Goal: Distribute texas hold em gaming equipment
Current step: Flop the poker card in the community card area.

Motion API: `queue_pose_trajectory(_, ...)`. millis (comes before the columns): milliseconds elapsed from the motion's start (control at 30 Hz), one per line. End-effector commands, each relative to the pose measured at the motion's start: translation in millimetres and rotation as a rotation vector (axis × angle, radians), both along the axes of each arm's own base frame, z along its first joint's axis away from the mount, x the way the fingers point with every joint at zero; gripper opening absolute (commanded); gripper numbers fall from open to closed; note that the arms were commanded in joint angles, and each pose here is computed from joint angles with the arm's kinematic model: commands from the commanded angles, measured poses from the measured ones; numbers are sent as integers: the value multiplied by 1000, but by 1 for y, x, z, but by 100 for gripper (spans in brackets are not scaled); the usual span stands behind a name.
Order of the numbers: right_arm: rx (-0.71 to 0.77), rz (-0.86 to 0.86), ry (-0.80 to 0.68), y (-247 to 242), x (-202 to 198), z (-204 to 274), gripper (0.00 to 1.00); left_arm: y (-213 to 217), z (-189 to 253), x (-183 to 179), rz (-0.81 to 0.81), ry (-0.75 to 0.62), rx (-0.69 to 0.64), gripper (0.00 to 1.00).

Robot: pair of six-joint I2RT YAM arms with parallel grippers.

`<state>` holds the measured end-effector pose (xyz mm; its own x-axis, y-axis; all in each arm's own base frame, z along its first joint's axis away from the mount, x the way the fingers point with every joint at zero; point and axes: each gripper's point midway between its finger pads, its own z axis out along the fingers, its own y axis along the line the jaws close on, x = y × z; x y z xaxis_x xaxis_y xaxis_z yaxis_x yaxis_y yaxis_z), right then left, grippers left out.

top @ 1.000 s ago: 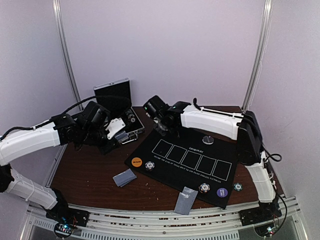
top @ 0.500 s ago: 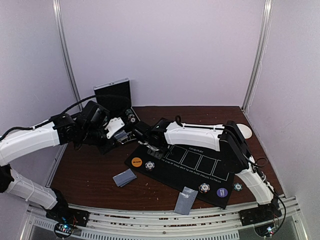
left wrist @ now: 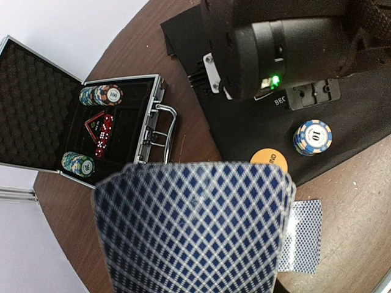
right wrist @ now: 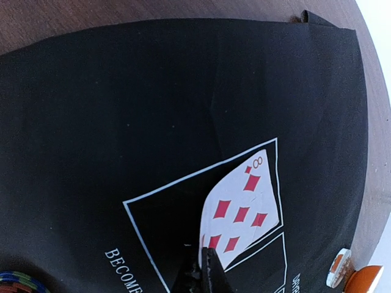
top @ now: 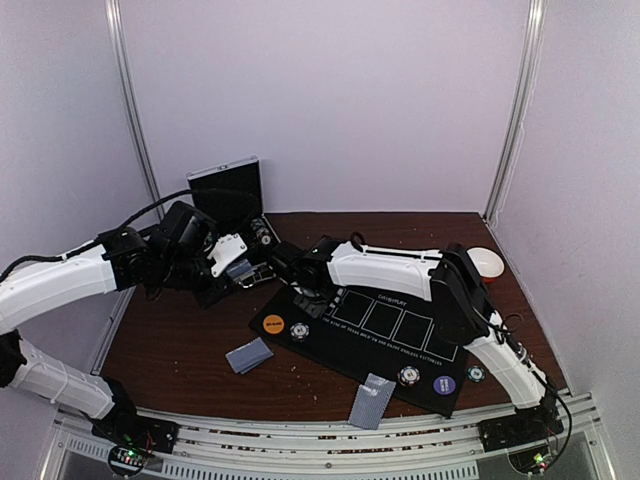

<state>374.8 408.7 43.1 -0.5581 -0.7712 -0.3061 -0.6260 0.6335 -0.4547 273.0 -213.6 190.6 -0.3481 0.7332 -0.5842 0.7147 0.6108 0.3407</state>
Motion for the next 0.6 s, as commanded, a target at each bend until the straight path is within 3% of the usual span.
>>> queue_pose_trajectory(0, 28, -45, 23, -1, 2, -4, 0, -1, 9, 5, 7, -42, -32, 40)
queue_pose_trajectory(267, 138, -81, 84, 12, -2, -11, 0, -1, 8, 5, 5, -39, -28, 40)
queue_pose_trajectory(567, 165, -110, 85, 9, 5, -11, 0, -1, 8, 4, 1, -38, -31, 40)
